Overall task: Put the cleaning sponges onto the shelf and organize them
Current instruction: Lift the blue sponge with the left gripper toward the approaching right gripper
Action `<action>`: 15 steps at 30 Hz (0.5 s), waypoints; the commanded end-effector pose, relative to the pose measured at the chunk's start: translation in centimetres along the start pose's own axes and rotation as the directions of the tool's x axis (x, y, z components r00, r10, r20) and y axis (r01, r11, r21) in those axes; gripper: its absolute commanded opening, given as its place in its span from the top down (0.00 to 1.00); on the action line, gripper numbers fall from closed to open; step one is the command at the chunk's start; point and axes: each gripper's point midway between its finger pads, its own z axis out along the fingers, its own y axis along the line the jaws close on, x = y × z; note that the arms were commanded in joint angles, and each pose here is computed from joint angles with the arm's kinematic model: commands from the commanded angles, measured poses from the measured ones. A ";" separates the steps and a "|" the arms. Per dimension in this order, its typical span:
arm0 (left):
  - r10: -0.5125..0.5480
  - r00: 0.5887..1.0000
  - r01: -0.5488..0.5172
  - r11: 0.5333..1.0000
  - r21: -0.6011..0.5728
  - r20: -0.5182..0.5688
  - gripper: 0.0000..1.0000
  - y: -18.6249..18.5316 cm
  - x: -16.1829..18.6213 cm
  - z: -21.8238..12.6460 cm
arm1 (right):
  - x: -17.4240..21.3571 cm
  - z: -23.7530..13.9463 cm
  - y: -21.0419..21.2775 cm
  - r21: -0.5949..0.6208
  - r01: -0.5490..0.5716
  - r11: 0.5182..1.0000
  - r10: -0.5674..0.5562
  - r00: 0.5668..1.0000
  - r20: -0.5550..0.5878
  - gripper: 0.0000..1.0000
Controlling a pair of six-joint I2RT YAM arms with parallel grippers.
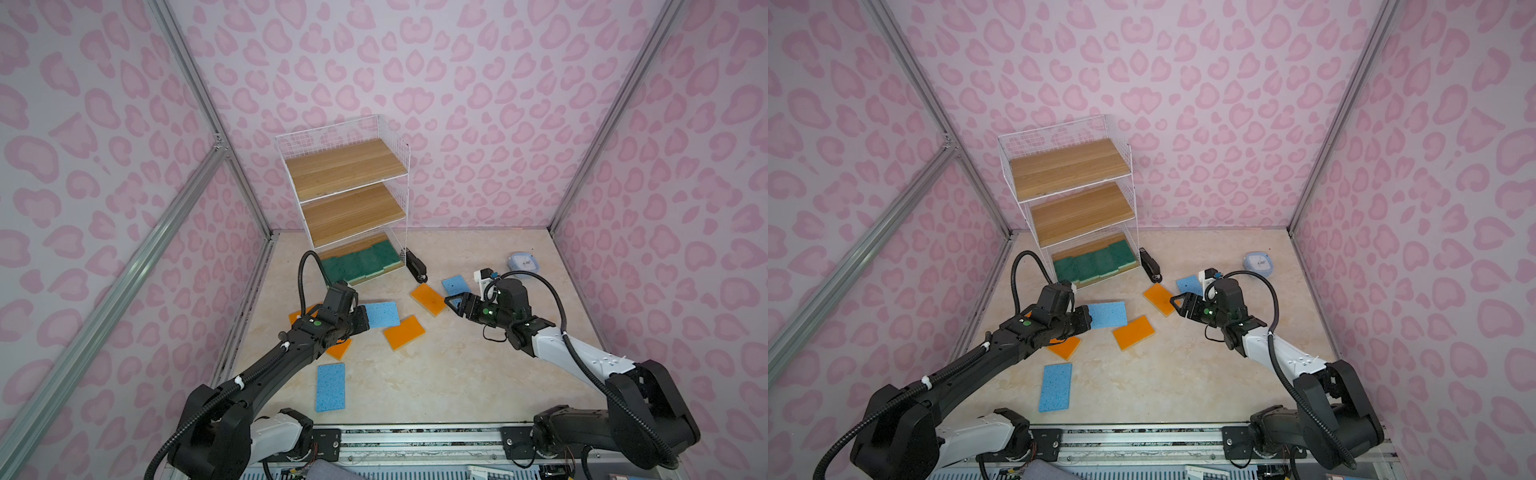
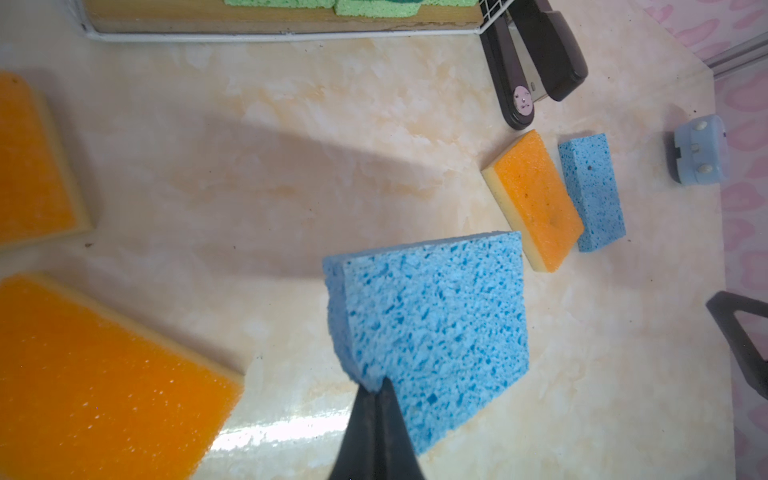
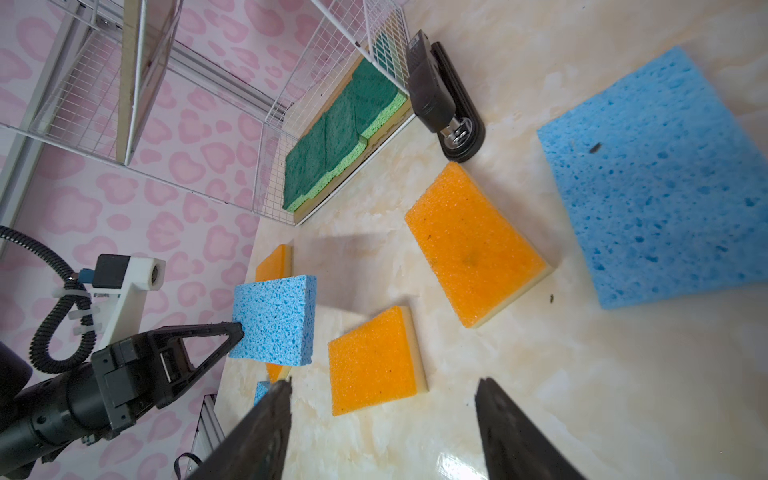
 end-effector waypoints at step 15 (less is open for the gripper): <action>0.206 0.977 -0.178 0.920 0.349 -0.045 0.96 -7.8 -0.5 -3.1 | 0.3 3.4 7.5 -0.324 0.030 0.946 -0.091 0.980 -0.175 0.42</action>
